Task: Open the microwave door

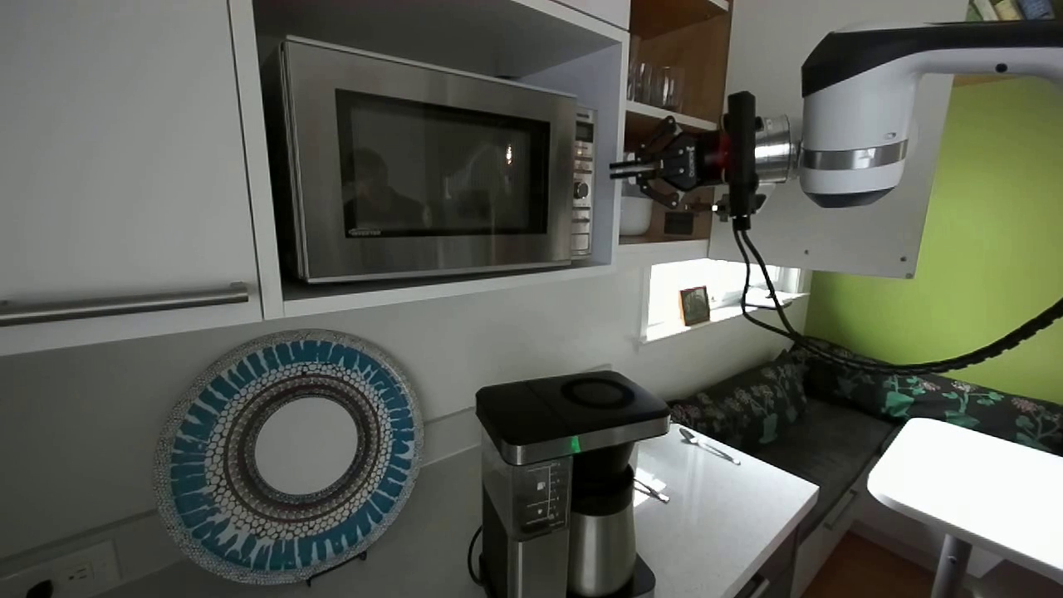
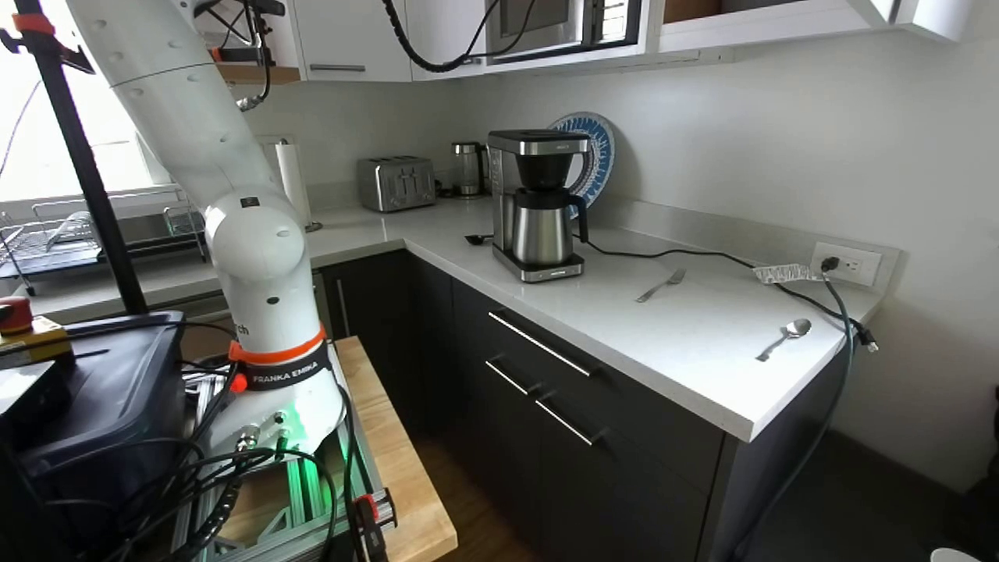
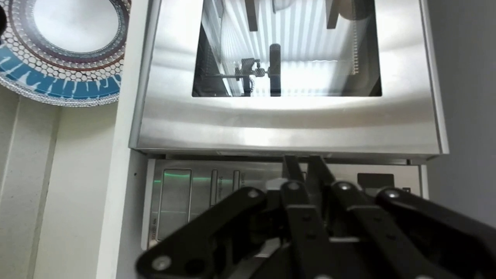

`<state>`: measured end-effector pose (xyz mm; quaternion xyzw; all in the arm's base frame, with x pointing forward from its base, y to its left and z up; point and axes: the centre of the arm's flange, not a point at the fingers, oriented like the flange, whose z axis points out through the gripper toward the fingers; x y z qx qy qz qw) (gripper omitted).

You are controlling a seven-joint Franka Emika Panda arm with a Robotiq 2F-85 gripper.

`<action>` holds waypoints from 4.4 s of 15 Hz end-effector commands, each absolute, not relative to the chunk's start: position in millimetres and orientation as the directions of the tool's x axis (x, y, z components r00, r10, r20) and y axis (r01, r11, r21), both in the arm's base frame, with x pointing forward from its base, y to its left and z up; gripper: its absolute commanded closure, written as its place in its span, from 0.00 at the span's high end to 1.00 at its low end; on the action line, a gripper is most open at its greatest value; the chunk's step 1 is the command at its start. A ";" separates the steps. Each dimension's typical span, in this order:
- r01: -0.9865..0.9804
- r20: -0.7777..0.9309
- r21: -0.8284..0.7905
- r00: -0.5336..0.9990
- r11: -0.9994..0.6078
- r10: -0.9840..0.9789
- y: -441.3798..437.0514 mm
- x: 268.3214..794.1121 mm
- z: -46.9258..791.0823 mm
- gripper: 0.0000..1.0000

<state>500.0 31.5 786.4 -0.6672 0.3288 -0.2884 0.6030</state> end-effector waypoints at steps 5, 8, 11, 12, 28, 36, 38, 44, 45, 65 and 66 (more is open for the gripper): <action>-0.083 -0.064 -0.996 0.583 0.019 -0.810 40.8 532.6 783.1 0.00; -0.091 -0.063 -0.996 0.551 0.015 -0.832 39.3 547.7 778.6 0.00; -0.076 -0.057 -0.997 0.544 0.018 -0.837 39.5 562.8 778.4 0.00; -0.079 -0.064 -0.997 0.548 0.025 -0.834 40.9 568.1 778.5 0.00; -0.191 -0.176 -0.979 0.648 0.065 -0.741 78.7 575.5 785.9 0.00; -0.296 -0.292 -0.949 0.696 0.108 -0.656 92.3 540.0 793.7 0.00; -0.326 -0.323 -0.938 0.701 0.118 -0.636 98.4 528.0 795.1 0.00; -0.426 -0.400 -0.898 0.680 0.113 -0.614 105.9 483.3 806.1 0.00; -0.441 -0.410 -0.891 0.678 0.108 -0.610 106.9 475.4 809.0 0.00; -0.711 -0.448 -0.658 0.635 -0.248 -0.630 92.1 356.5 857.9 0.00; -0.732 -0.450 -0.627 0.620 -0.266 -0.643 87.2 351.2 860.0 0.00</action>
